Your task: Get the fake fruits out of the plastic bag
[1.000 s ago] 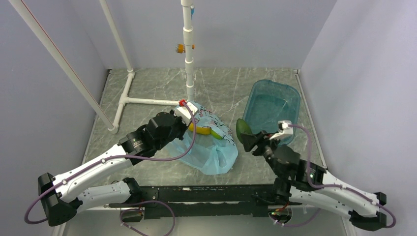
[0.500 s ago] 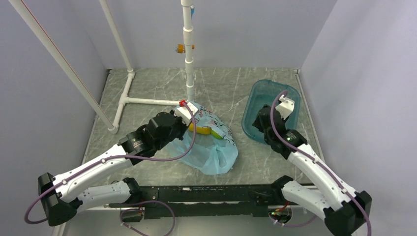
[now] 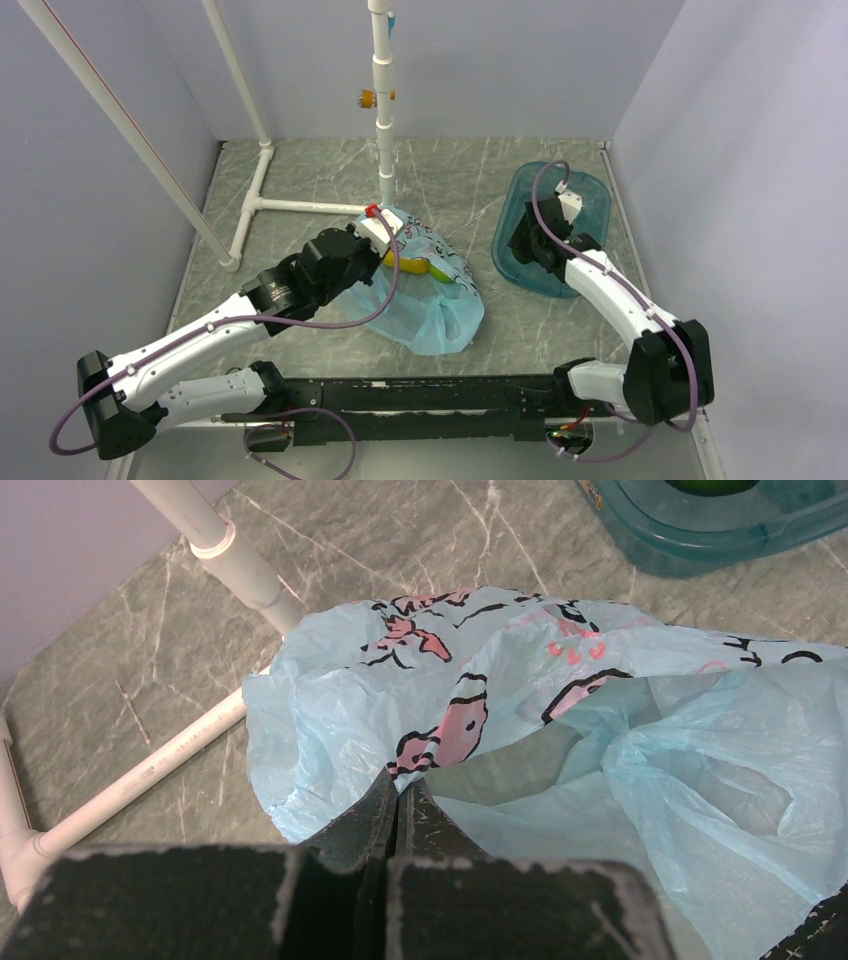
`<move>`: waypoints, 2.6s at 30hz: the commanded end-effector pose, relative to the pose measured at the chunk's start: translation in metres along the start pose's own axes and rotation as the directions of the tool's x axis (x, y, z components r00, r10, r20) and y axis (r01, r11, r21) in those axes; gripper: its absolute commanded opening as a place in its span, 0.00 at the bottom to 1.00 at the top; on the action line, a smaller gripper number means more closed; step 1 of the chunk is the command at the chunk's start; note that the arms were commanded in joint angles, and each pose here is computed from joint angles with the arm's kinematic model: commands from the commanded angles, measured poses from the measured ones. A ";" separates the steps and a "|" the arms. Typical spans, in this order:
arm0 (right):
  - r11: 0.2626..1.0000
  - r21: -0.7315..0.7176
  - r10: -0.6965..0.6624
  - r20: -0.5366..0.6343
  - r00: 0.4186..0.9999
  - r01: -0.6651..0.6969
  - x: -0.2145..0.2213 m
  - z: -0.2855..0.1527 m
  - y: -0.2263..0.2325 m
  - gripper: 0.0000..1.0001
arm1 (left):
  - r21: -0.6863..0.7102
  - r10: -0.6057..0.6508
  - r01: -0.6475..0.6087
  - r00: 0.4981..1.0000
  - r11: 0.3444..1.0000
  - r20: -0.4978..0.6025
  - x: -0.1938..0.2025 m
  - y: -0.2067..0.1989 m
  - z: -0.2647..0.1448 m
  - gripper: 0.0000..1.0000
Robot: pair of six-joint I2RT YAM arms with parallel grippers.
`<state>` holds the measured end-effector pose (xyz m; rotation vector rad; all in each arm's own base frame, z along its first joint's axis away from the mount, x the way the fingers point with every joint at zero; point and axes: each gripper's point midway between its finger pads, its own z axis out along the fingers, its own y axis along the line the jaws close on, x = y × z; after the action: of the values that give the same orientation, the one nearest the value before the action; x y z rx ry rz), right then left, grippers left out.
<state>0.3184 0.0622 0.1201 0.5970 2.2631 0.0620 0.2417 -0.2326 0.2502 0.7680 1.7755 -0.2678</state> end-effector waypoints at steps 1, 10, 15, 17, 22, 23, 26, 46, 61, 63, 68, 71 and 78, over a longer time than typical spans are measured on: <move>0.998 -0.067 0.023 0.011 1.000 -0.022 -0.015 0.012 0.021 0.12 | -0.005 -0.004 0.004 0.999 1.000 0.048 -0.017 0.003 -0.004 0.00; 0.999 -0.043 0.011 -0.058 0.998 -0.013 0.009 0.038 0.017 0.32 | -0.003 0.001 -0.001 0.999 1.000 0.048 -0.018 0.002 -0.004 0.00; 0.999 -0.042 0.004 -0.082 0.997 -0.007 0.019 0.044 0.014 0.45 | -0.002 0.001 -0.001 0.999 1.000 0.046 -0.017 0.002 -0.003 0.00; 0.999 -0.049 -0.005 -0.085 0.996 0.000 0.020 0.043 0.014 0.48 | 0.000 0.002 -0.002 0.999 1.000 0.044 -0.018 0.001 -0.003 0.00; 0.998 -0.061 0.001 -0.090 0.996 -0.007 0.026 0.038 0.010 0.64 | -0.001 0.001 0.000 0.999 1.000 0.049 -0.018 0.002 -0.004 0.00; 0.998 -0.065 0.001 -0.084 0.997 -0.007 0.025 0.036 0.010 0.69 | 0.001 0.002 -0.002 0.999 1.000 0.051 -0.018 0.001 -0.003 0.00; 0.997 -0.077 -0.004 -0.074 0.997 -0.002 0.022 0.030 0.010 0.73 | 0.009 0.000 -0.001 0.999 1.000 0.040 -0.018 0.000 -0.003 0.00; 0.686 -0.693 -0.098 0.216 0.972 0.223 0.021 -0.149 0.083 0.80 | 0.031 0.001 -0.003 0.999 1.000 0.048 -0.021 -0.004 -0.005 0.00; 0.190 -0.933 -0.254 0.255 0.933 0.306 0.128 -0.233 0.137 0.81 | 0.057 0.011 -0.011 1.000 0.998 0.007 -0.013 -0.012 0.006 0.00; 0.251 -0.907 -0.280 0.265 0.923 0.337 0.138 -0.221 0.149 0.81 | 0.051 0.012 -0.012 1.000 0.999 -0.002 -0.010 -0.012 0.007 0.00; 0.509 -0.739 -0.349 0.291 0.891 0.441 0.139 -0.169 0.168 0.80 | 0.059 0.007 -0.007 1.000 0.998 0.006 -0.011 -0.013 0.008 0.00; 0.676 -0.575 -0.320 0.336 0.886 0.462 0.120 -0.138 0.162 0.81 | 0.054 -0.003 0.002 1.000 0.999 0.016 -0.011 -0.013 0.006 0.00; 0.739 -0.450 -0.319 0.423 0.848 0.502 0.109 -0.115 0.176 0.84 | 0.059 -0.021 0.018 0.998 0.998 0.054 -0.017 -0.013 0.001 0.00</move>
<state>0.2150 0.2781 0.1333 -0.3362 1.9876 0.4439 0.2399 -0.2440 0.2431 0.8153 1.7932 -0.2955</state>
